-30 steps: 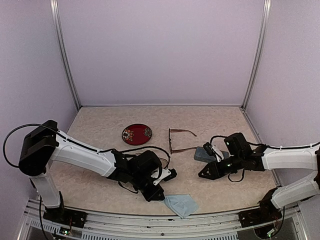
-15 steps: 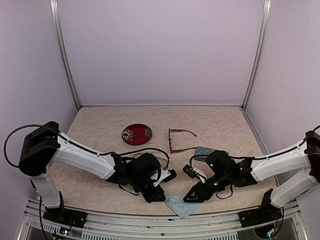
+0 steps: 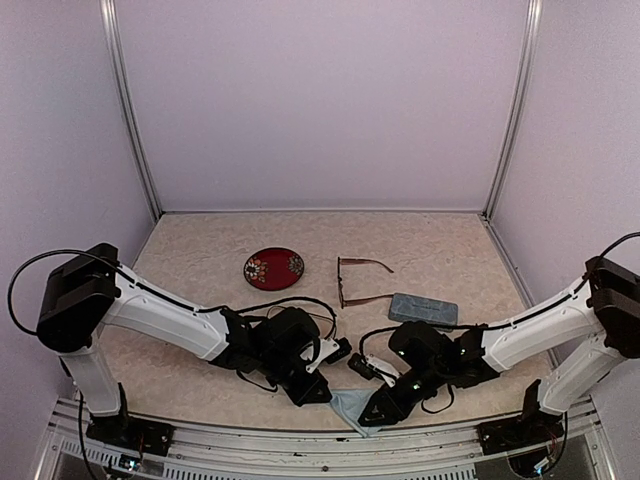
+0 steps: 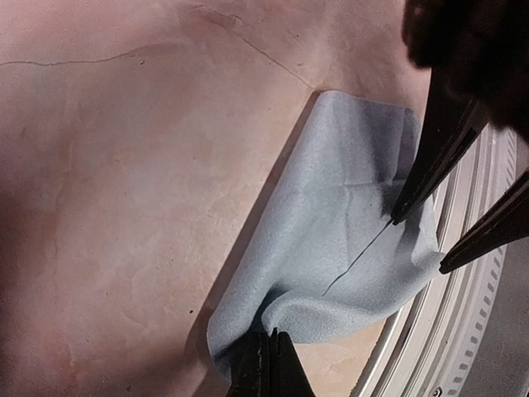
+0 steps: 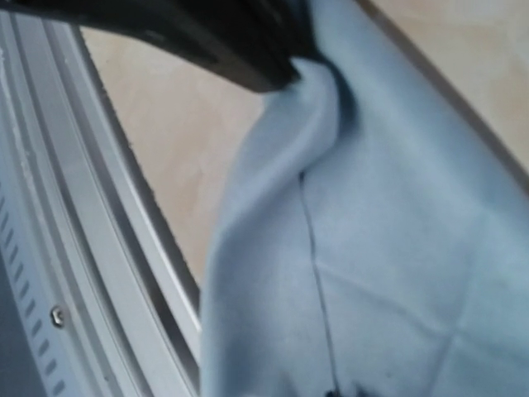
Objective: Organize the sunglasses
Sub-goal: Adjust the glasses cleaning cloth at the center of the board.
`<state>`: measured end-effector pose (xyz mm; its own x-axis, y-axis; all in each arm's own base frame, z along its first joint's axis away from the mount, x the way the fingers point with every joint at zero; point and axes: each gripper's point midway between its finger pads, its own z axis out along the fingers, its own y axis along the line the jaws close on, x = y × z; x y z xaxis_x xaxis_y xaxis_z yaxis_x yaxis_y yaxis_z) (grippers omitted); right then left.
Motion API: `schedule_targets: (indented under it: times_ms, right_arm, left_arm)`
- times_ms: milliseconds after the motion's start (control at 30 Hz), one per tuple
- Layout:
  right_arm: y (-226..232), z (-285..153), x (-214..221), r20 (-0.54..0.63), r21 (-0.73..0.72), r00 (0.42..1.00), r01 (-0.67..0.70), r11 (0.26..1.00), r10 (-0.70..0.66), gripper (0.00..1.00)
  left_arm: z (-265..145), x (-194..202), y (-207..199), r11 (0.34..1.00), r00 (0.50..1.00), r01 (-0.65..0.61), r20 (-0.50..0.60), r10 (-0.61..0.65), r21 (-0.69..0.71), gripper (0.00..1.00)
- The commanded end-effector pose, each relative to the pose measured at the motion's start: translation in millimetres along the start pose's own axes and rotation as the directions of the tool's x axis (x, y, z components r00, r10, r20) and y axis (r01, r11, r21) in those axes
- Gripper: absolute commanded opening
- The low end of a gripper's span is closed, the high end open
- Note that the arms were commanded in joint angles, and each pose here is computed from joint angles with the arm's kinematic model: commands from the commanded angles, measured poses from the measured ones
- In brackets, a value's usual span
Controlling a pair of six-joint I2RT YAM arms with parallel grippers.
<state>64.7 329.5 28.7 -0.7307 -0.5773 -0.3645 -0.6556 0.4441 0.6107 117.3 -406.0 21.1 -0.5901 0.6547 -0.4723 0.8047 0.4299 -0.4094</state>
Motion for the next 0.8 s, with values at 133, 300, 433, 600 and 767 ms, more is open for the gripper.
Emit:
schedule_targets:
  times_ms: [133,300,433,600,767]
  right_arm:
    - [-2.0,10.7,3.2,-0.046,0.059,0.999,0.016,0.998,-0.014,0.29]
    - [-5.1,8.3,1.1,-0.028,0.088,0.999,0.02,0.996,-0.017,0.28]
    - [-7.4,1.3,-4.5,0.006,0.122,0.999,0.031,0.992,-0.032,0.27]
    - [-7.5,-9.1,-11.6,0.048,0.154,0.998,0.042,0.987,-0.05,0.25]
    - [-7.7,-5.5,-7.4,0.027,0.145,0.998,0.054,0.988,-0.058,0.25]
  left_arm:
    - [-6.3,-4.7,-2.3,1.0,0.999,0.003,0.033,-0.003,0.011,0.0]
    - [-5.7,-4.2,-2.4,1.0,0.999,0.004,0.031,-0.005,0.014,0.0]
    - [-4.6,-2.7,-2.1,1.0,1.0,0.007,0.027,-0.007,0.016,0.0]
    - [-3.9,-2.7,-3.1,1.0,1.0,0.006,0.025,-0.006,0.019,0.0]
    - [-3.2,-2.8,-3.4,1.0,1.0,0.007,0.023,-0.007,0.021,0.0]
